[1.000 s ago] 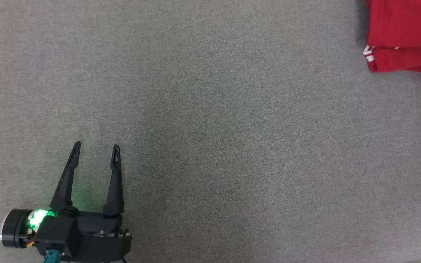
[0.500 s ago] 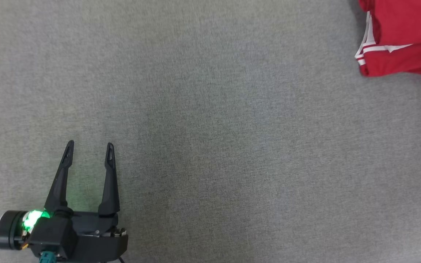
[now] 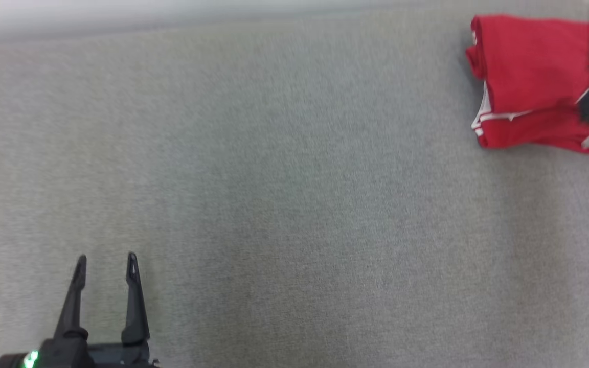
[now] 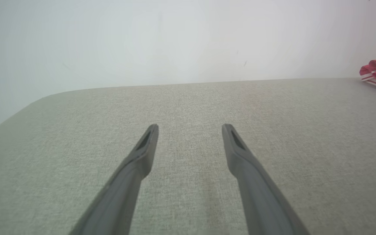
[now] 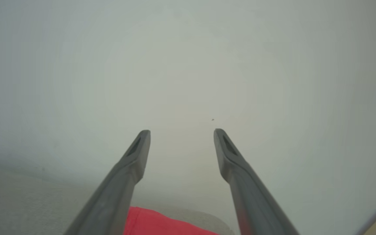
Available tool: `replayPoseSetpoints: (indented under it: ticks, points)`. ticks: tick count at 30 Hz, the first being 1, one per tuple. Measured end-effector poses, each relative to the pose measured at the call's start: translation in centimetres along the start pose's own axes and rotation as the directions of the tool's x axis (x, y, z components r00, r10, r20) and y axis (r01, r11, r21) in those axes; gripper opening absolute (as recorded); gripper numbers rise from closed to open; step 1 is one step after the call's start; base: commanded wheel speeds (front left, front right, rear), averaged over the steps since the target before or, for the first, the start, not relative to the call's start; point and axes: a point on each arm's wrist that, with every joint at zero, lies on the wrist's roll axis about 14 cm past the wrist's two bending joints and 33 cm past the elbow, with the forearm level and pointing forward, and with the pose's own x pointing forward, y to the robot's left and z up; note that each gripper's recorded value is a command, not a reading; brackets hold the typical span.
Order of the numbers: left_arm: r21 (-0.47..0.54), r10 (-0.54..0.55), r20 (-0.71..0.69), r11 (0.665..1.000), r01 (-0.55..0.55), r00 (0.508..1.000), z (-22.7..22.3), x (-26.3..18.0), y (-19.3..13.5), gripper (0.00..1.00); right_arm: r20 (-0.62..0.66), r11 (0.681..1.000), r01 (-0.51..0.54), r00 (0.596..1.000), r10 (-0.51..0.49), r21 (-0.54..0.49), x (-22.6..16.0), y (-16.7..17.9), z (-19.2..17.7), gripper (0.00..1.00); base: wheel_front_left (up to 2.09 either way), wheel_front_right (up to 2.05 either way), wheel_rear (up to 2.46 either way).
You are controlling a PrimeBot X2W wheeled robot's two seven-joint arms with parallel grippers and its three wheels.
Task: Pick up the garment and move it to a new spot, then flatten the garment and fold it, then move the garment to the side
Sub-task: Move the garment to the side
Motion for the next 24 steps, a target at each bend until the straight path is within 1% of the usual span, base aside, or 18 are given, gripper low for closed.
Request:
replayPoseSetpoints:
  ticks: [3, 6, 11, 17, 21, 24]
  points:
    - [0.004, 0.011, 0.008, 1.000, -0.011, 1.000, 0.7, -1.1, 0.4, 1.00, 0.029, 0.998, -0.017, 0.999, 0.015, 0.067, -2.1, 1.9, 0.6, 1.00, 0.00, 0.00, 0.00]
    - [0.009, 0.025, 0.016, 1.000, -0.025, 1.000, 1.2, -2.1, 0.8, 1.00, 0.030, 0.990, -0.032, 0.999, 0.028, 0.138, -4.4, 3.8, 0.4, 1.00, 0.00, 0.00, 0.00]
    - [0.010, 0.046, 0.036, 0.999, -0.046, 0.998, 2.2, -3.9, 1.3, 1.00, 0.023, 0.959, -0.032, 0.999, 0.026, 0.281, -8.4, 7.0, 0.3, 1.00, 0.00, 0.00, 0.00]
    - [-0.001, 0.064, 0.052, 0.998, -0.064, 0.997, 3.0, -6.0, 1.4, 1.00, -0.021, 0.926, -0.042, 0.998, 0.054, 0.376, -13.5, 10.5, -0.5, 1.00, 0.00, 0.00, 0.00]
    - [-0.016, 0.082, 0.071, 0.997, -0.081, 0.994, 3.6, -7.0, 1.7, 1.00, -0.036, 0.903, -0.025, 0.998, 0.045, 0.429, -16.0, 11.6, -0.5, 1.00, 0.00, 0.00, 0.00]
    - [-0.024, 0.096, 0.079, 0.995, -0.094, 0.992, 3.8, -7.5, 2.0, 1.00, -0.073, 0.886, -0.007, 0.996, 0.046, 0.463, -17.9, 12.4, -1.3, 1.00, 0.00, 0.00, 0.00]
